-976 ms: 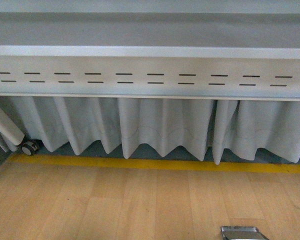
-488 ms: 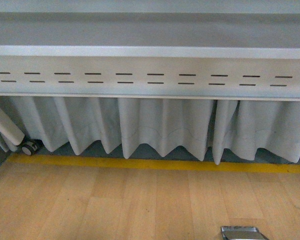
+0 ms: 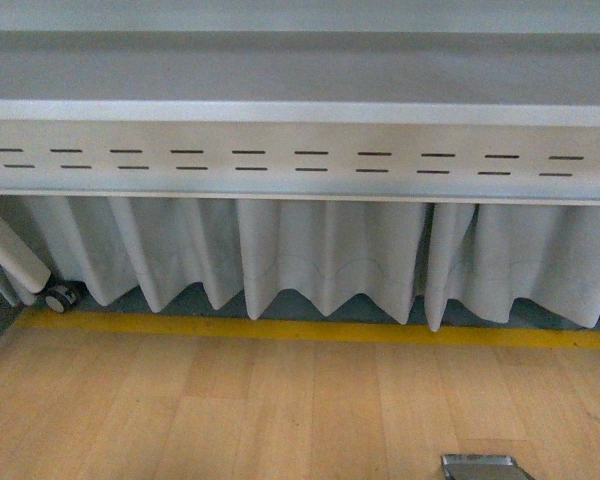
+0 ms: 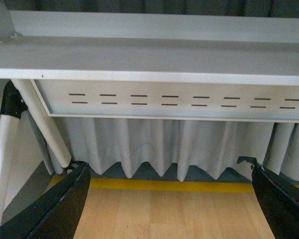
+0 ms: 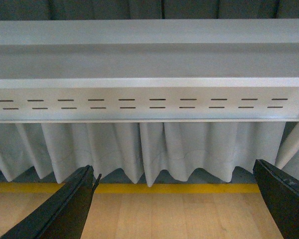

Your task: Open oven

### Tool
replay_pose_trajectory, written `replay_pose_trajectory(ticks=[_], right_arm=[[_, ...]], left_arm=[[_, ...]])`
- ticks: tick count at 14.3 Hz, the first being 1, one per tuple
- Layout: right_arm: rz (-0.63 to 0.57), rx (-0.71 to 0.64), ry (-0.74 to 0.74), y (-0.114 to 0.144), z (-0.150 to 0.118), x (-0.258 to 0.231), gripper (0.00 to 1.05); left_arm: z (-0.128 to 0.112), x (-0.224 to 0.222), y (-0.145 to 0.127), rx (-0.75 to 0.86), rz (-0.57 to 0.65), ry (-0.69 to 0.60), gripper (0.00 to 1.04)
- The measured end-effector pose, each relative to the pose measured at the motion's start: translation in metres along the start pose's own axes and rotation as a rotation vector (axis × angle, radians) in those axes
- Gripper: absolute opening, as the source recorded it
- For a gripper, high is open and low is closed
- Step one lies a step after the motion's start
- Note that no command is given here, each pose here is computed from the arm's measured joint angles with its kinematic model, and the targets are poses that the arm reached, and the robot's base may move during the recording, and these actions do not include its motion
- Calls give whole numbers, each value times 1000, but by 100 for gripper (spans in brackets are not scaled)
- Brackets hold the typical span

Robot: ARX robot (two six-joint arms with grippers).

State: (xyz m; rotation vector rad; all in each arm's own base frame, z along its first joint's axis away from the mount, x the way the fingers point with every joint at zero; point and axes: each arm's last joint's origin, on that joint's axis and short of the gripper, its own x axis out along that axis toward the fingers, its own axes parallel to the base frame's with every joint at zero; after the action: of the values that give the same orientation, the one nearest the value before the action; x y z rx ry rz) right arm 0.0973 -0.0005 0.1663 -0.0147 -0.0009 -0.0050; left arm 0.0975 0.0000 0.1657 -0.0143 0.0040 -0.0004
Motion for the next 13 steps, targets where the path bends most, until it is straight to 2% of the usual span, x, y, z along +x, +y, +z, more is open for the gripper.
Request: replay_pose_trajectory(ticks=[13], right_arm=[[1, 0, -3, 0, 0, 0, 98]], left_arm=[[0, 0, 0, 0, 1, -4, 98]])
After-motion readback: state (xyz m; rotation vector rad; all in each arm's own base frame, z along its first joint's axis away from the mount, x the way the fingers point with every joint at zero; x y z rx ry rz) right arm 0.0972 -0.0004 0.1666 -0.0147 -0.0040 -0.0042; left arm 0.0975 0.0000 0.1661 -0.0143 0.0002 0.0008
